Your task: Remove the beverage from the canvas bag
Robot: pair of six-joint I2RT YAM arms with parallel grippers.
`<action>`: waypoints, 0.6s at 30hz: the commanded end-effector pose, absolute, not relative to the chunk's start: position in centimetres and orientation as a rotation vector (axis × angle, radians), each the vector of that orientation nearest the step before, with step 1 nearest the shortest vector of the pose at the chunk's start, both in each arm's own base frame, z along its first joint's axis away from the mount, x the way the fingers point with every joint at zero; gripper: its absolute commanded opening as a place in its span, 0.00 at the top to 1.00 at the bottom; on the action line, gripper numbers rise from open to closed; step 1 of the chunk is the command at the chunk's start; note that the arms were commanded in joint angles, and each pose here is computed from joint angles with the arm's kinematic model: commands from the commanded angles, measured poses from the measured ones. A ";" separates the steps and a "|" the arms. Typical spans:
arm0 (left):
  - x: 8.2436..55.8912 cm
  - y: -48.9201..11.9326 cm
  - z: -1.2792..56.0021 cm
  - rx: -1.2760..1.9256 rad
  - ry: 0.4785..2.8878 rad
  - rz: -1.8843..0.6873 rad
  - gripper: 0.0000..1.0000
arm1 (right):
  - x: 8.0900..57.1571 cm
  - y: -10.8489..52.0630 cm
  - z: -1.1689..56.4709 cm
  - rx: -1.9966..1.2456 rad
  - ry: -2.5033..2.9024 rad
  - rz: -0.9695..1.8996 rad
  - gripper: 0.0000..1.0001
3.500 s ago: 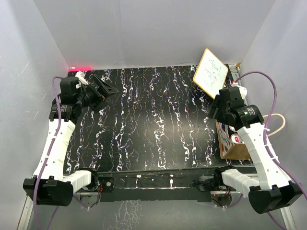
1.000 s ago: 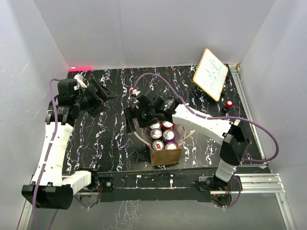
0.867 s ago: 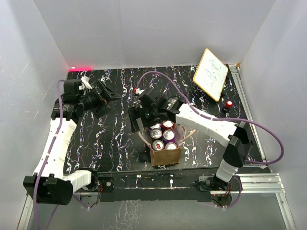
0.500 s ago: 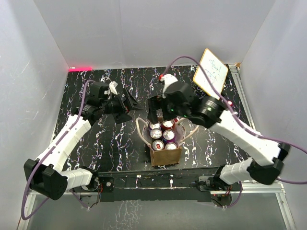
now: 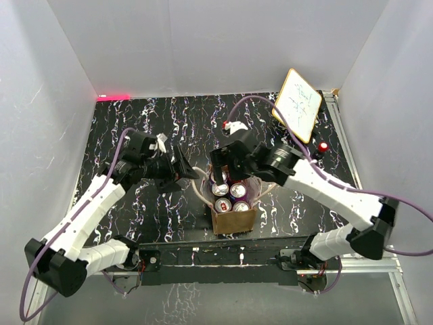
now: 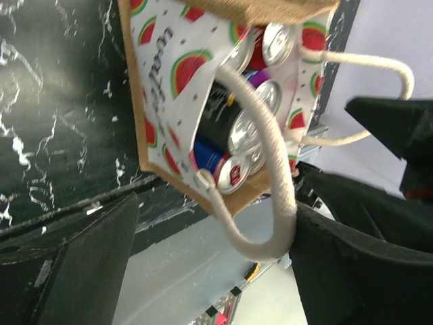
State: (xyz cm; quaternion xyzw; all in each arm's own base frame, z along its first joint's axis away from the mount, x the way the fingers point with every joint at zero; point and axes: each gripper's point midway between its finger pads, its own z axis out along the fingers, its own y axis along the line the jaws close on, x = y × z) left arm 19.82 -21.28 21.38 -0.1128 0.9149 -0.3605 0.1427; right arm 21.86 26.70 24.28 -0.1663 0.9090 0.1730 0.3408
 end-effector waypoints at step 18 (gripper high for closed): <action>14.6 -19.1 16.5 -0.480 2.840 -0.958 0.65 | 21.9 29.8 15.8 -0.702 2.522 0.362 0.19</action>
